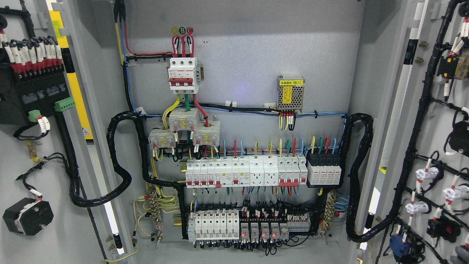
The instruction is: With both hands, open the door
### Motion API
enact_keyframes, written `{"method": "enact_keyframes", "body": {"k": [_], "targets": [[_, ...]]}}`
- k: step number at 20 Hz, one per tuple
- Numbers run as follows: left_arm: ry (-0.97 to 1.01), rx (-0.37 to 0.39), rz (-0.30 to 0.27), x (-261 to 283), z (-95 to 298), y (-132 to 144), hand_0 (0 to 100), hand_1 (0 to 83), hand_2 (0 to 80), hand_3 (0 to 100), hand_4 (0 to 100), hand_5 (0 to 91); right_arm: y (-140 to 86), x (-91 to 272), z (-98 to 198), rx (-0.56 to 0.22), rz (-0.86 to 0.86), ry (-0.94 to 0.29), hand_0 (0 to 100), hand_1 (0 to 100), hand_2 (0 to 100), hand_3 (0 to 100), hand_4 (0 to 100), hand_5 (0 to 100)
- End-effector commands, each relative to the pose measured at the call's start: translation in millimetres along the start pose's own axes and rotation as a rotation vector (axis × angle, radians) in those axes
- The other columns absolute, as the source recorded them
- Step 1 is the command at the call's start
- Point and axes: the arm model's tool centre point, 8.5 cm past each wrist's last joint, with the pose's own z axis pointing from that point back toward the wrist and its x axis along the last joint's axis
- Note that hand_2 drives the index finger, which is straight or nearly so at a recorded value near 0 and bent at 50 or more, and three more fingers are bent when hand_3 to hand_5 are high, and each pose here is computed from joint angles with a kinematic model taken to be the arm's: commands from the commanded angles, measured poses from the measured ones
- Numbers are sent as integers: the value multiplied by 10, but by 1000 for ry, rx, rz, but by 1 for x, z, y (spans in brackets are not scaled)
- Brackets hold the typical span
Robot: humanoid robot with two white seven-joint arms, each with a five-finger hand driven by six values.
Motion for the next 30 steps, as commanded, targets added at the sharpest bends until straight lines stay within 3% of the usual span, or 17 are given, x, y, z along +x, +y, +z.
{"method": "enact_keyframes", "body": {"k": [1, 12, 19, 23, 30], "targets": [[11, 37, -49, 11, 2, 33, 0, 0, 0, 0, 0, 0, -14, 7, 11, -69, 22, -4, 243, 0, 0, 0, 0, 0], [25, 61, -68, 14, 6, 47, 0, 0, 0, 0, 0, 0, -22, 10, 17, -90, 45, -1, 243, 0, 0, 0, 0, 0], [49, 75, -57, 17, 5, 71, 0, 0, 0, 0, 0, 0, -27, 12, 18, -115, 20, -12, 243, 0, 0, 0, 0, 0], [65, 38, -57, 14, 7, 72, 0, 0, 0, 0, 0, 0, -31, 7, 22, -128, 18, 5, 243, 0, 0, 0, 0, 0], [100, 76, -68, 7, 12, 93, 0, 0, 0, 0, 0, 0, -33, 6, 23, -138, 10, 5, 244, 0, 0, 0, 0, 0]]}}
